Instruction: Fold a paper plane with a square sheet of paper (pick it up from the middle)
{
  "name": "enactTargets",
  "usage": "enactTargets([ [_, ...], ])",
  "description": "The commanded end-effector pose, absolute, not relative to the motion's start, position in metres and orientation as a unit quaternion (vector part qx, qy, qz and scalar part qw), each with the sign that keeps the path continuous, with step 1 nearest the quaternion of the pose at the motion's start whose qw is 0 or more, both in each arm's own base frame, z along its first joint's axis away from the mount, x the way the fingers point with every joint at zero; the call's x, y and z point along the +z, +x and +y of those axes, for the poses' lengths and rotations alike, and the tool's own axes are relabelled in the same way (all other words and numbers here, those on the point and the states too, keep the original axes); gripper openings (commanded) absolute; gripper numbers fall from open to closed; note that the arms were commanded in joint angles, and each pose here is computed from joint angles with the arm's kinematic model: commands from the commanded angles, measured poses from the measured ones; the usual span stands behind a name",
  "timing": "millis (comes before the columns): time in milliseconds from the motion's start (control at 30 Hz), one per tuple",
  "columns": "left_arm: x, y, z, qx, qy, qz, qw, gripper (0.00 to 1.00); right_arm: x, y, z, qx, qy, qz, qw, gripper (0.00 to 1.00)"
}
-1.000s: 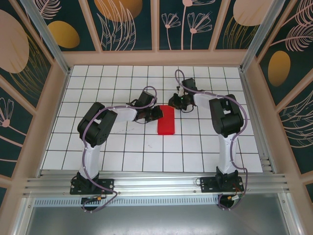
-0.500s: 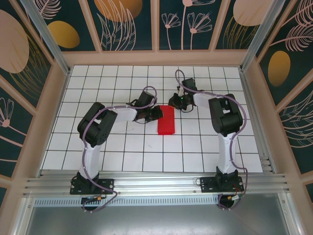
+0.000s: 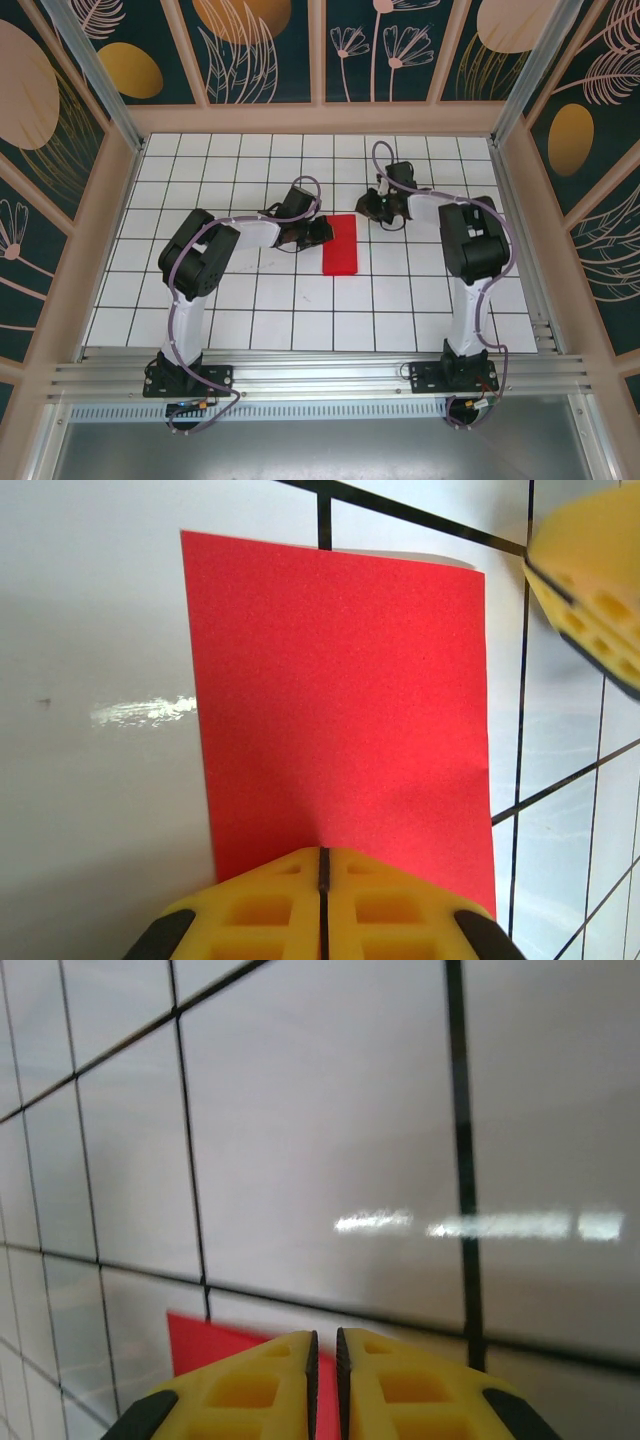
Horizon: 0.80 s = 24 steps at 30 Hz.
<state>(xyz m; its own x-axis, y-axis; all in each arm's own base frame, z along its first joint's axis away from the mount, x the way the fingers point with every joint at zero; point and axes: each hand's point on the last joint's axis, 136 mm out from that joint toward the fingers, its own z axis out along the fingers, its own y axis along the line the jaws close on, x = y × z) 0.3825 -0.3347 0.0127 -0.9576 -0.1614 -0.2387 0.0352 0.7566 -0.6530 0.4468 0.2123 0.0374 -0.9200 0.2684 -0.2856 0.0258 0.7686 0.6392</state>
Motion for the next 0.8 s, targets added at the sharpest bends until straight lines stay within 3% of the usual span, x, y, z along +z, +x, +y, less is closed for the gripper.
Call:
enactTargets([
  [0, -0.053, 0.347, -0.291, -0.236, -0.059, 0.967, 0.076, 0.09, 0.057, 0.422, 0.228, 0.347, 0.054, 0.918, 0.183, 0.16],
  [400, -0.029, 0.358, -0.302, -0.267, -0.065, 0.957, 0.094, 0.09, 0.019, 0.370, 0.241, 0.332, 0.043, 0.935, 0.112, 0.15],
  [767, 0.044, 0.384, -0.300, -0.322, -0.093, 0.927, 0.171, 0.21, 0.009, 0.344, 0.256, 0.341, -0.004, 0.936, 0.087, 0.15],
])
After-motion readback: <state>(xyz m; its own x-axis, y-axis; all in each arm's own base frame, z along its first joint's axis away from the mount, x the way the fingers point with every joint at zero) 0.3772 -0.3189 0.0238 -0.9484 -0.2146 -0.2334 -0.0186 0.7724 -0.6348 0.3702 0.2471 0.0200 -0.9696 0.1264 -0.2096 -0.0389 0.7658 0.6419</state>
